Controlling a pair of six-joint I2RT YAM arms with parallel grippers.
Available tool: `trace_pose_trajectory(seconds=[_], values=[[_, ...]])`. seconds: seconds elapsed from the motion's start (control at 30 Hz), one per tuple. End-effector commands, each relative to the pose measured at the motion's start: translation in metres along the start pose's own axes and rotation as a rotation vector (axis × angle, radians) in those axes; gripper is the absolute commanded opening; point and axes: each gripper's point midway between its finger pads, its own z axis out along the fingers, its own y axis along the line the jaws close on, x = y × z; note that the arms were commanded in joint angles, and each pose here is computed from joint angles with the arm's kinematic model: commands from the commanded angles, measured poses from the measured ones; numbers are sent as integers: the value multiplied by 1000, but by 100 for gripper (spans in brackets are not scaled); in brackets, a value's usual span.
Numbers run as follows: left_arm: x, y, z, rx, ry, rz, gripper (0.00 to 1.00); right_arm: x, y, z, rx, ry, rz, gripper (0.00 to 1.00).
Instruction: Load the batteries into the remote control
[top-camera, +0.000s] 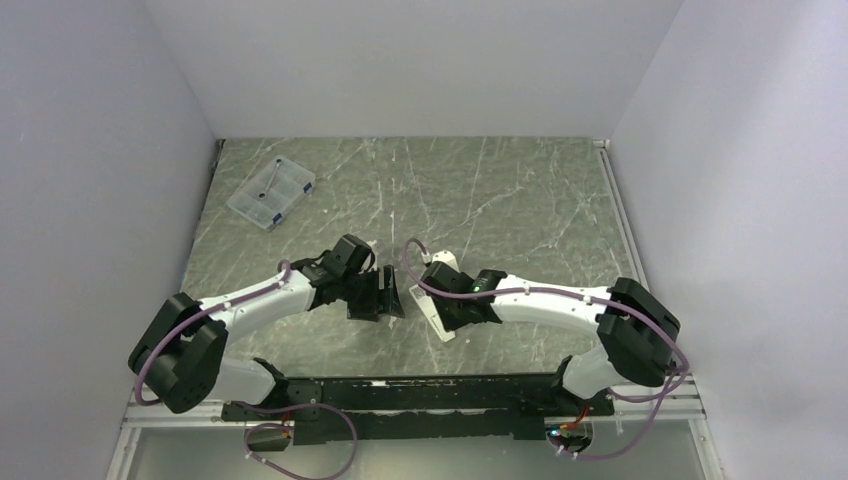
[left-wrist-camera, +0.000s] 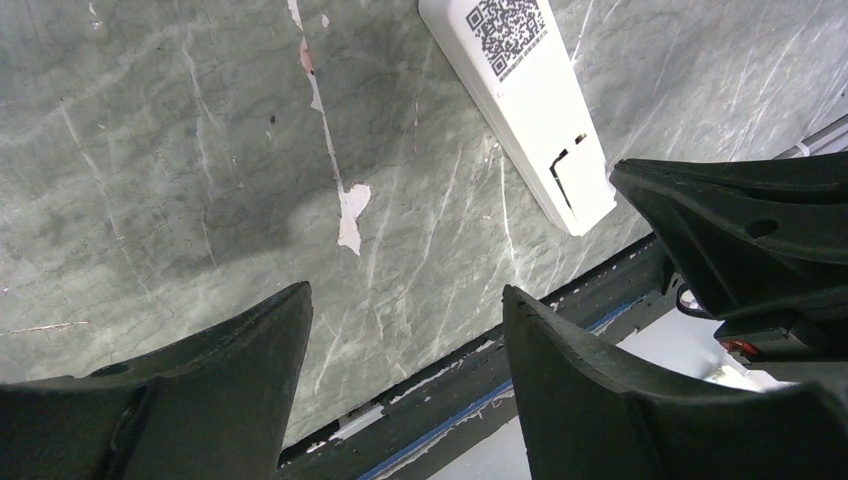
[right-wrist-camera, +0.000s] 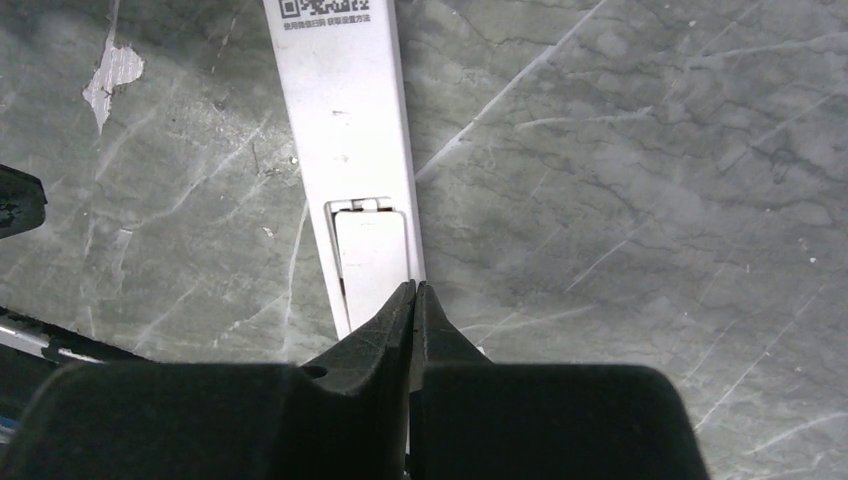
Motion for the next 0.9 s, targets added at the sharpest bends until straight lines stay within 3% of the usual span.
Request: trace_pose_trajectory(seconds=[0.0,0.87], values=[[-11,-6,-2,9,-30,29,75,-19,14,-3,-50,-43,-1,4],[-11,-5,0,4,-30,28,75,-29,15,-18,-67,-83,17,5]])
